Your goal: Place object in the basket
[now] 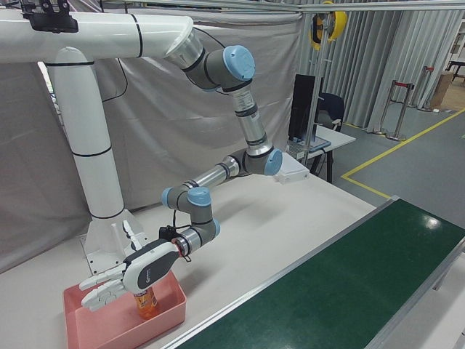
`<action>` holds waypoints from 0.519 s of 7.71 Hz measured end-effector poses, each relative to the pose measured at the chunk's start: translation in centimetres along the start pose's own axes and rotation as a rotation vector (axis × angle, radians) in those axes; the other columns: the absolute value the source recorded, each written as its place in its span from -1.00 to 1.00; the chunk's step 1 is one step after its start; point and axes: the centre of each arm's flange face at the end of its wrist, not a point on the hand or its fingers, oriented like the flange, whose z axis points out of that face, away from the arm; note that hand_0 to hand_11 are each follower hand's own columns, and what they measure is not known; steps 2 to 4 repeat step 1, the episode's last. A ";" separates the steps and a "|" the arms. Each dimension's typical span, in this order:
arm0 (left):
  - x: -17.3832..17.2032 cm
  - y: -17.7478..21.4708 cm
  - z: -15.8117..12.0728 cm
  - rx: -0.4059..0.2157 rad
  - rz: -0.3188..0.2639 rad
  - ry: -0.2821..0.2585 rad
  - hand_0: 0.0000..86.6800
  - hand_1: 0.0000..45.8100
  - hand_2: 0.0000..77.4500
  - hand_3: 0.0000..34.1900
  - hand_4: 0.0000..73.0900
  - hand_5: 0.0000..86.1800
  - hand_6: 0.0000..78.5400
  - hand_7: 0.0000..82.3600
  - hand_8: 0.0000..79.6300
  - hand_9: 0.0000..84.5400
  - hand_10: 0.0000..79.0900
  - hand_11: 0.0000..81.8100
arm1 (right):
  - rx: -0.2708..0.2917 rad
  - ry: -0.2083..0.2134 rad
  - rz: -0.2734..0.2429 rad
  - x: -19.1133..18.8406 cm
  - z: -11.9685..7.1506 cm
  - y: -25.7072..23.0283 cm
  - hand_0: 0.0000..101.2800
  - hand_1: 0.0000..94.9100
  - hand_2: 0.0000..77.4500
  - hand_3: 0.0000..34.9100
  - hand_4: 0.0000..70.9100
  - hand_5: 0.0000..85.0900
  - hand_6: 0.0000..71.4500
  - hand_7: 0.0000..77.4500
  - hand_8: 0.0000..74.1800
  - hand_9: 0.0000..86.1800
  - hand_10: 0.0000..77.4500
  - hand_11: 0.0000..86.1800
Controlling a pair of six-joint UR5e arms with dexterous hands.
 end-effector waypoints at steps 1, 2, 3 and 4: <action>0.0 0.0 0.0 0.004 0.000 -0.001 0.13 -0.98 -1.00 -1.00 -0.64 -0.94 -1.00 -0.97 -0.90 -0.83 -0.90 -0.84 | 0.000 0.000 0.000 0.0 0.0 0.0 -1.00 -1.00 -0.99 -0.98 -1.00 -1.00 -1.00 -0.99 -1.00 -1.00 -1.00 -1.00; 0.0 0.0 0.0 0.004 0.000 -0.001 0.13 -0.98 -1.00 -1.00 -0.64 -0.94 -1.00 -0.97 -0.90 -0.83 -0.90 -0.84 | 0.000 0.000 0.000 0.0 0.0 0.0 -1.00 -1.00 -0.99 -0.98 -1.00 -1.00 -1.00 -0.99 -1.00 -1.00 -1.00 -1.00; 0.0 0.0 0.0 0.004 0.000 -0.001 0.13 -0.98 -1.00 -1.00 -0.64 -0.94 -1.00 -0.97 -0.90 -0.83 -0.90 -0.84 | 0.000 0.000 0.000 0.0 0.0 0.0 -1.00 -1.00 -0.99 -0.98 -1.00 -1.00 -1.00 -0.99 -1.00 -1.00 -1.00 -1.00; 0.0 0.0 0.0 0.004 0.000 -0.001 0.13 -0.98 -1.00 -1.00 -0.64 -0.94 -1.00 -0.97 -0.90 -0.83 -0.90 -0.84 | 0.000 0.000 0.000 0.0 0.0 0.0 -1.00 -1.00 -0.99 -0.98 -1.00 -1.00 -1.00 -0.99 -1.00 -1.00 -1.00 -1.00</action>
